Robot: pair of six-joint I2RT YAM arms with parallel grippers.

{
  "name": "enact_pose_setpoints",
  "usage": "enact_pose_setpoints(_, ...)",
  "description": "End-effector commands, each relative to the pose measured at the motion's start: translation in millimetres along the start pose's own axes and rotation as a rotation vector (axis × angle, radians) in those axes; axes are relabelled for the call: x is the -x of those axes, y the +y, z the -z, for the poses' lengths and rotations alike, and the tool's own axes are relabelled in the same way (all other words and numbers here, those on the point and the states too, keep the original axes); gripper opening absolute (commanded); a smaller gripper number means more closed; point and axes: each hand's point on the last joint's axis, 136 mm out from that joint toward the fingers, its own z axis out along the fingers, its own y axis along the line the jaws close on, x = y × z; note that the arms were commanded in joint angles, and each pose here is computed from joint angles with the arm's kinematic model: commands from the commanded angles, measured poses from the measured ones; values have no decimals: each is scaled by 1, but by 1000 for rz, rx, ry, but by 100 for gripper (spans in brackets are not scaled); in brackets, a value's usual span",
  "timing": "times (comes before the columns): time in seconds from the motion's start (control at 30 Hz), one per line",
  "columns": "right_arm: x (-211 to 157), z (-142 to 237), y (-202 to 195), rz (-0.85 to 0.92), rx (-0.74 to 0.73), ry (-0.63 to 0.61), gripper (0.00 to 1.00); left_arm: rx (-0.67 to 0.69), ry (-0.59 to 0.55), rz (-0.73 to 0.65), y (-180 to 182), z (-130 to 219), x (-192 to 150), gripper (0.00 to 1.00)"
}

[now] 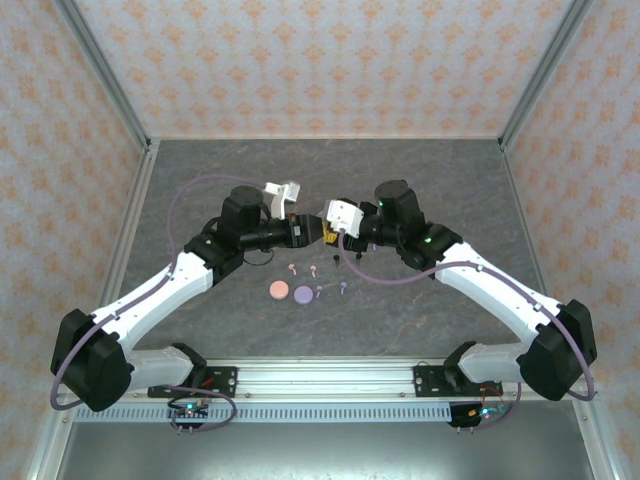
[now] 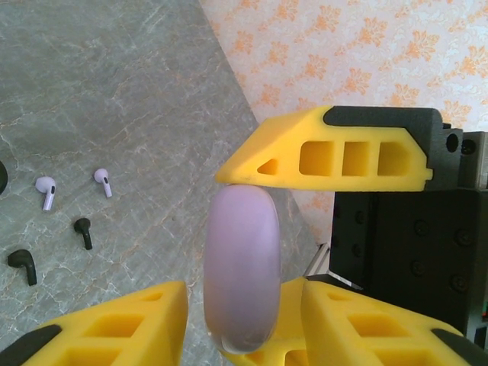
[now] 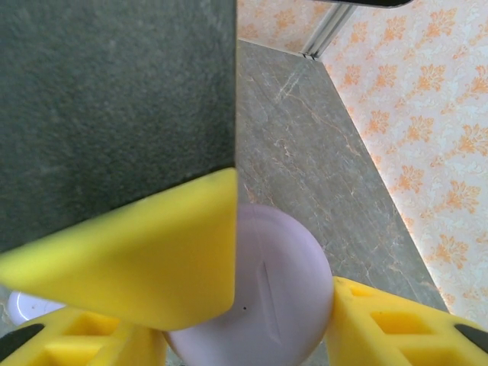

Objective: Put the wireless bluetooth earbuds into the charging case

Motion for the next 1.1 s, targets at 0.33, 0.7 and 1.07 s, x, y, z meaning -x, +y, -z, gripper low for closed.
enact_pose_setpoints(0.33,16,1,-5,-70,-13,-50,53,-50,-28,-63,-22,4,11,19)
enact_pose_setpoints(0.7,9,40,5,-266,-12,-60,76,-22,-83,-325,-18,16,8,11)
enact_pose_setpoints(1.07,26,71,10,-636,-3,-378,79,-94,-160,-763,-25,34,-17,0)
